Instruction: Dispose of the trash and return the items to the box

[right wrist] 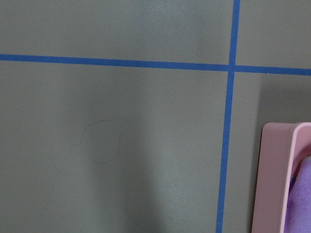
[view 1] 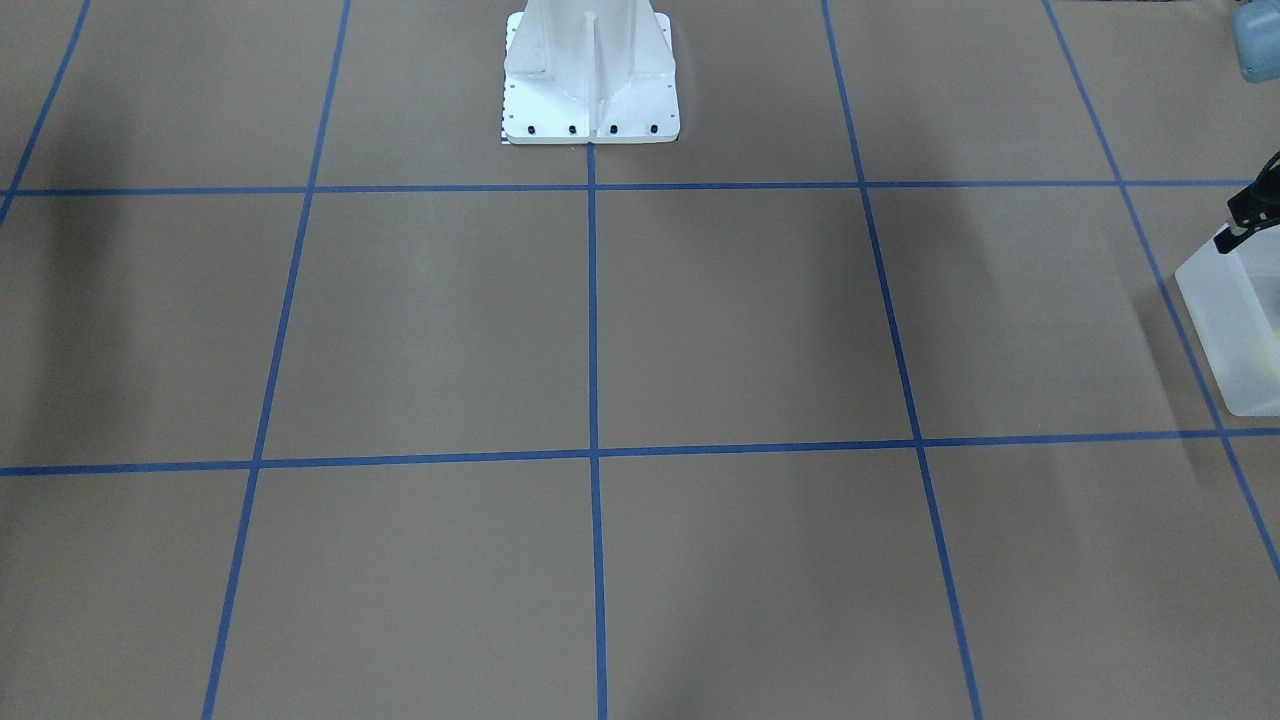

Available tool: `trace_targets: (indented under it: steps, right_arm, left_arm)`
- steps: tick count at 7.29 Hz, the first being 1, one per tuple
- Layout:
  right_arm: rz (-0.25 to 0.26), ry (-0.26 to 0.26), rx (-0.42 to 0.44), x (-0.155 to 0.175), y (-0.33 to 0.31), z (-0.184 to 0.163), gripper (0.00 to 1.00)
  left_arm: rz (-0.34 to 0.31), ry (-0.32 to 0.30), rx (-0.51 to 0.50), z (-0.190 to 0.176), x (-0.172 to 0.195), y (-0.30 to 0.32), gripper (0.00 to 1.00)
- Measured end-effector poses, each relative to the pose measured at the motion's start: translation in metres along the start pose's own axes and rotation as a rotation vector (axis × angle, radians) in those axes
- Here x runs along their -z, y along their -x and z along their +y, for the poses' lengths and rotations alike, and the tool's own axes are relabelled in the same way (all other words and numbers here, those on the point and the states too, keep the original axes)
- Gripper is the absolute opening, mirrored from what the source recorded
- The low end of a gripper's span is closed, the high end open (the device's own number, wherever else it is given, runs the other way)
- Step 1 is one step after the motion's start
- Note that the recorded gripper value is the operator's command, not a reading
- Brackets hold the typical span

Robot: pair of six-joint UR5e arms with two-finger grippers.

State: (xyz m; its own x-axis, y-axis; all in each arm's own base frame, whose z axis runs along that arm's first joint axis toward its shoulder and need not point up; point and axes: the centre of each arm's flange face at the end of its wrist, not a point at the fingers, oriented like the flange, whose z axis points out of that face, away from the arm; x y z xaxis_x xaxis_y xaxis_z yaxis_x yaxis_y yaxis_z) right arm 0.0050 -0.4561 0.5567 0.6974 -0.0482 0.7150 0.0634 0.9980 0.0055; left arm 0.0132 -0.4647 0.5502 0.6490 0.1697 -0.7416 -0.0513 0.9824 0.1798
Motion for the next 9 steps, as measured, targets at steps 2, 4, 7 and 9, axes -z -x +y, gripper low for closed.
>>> trace_targets:
  steps: [2, 4, 7, 9]
  right_arm:
    - [0.000, 0.006, 0.003, -0.0031, 0.0003, -0.0002, 1.00]
    - [0.003, 0.010, 0.005, -0.0057, -0.0003, -0.0005, 1.00]
    - [0.003, 0.012, 0.006, -0.0071, -0.0004, -0.0007, 1.00]
    - [0.003, 0.012, 0.006, -0.0071, -0.0003, -0.0008, 1.00]
  left_arm:
    - [-0.002, 0.010, -0.008, 0.0075, -0.0034, 0.0056, 0.97]
    - [-0.002, 0.013, -0.008, 0.0085, -0.0048, 0.0072, 0.98]
    - [-0.003, 0.014, -0.001, 0.0097, -0.0054, 0.0084, 0.98]
    - [-0.004, 0.014, 0.002, 0.0101, -0.0055, 0.0091, 0.98]
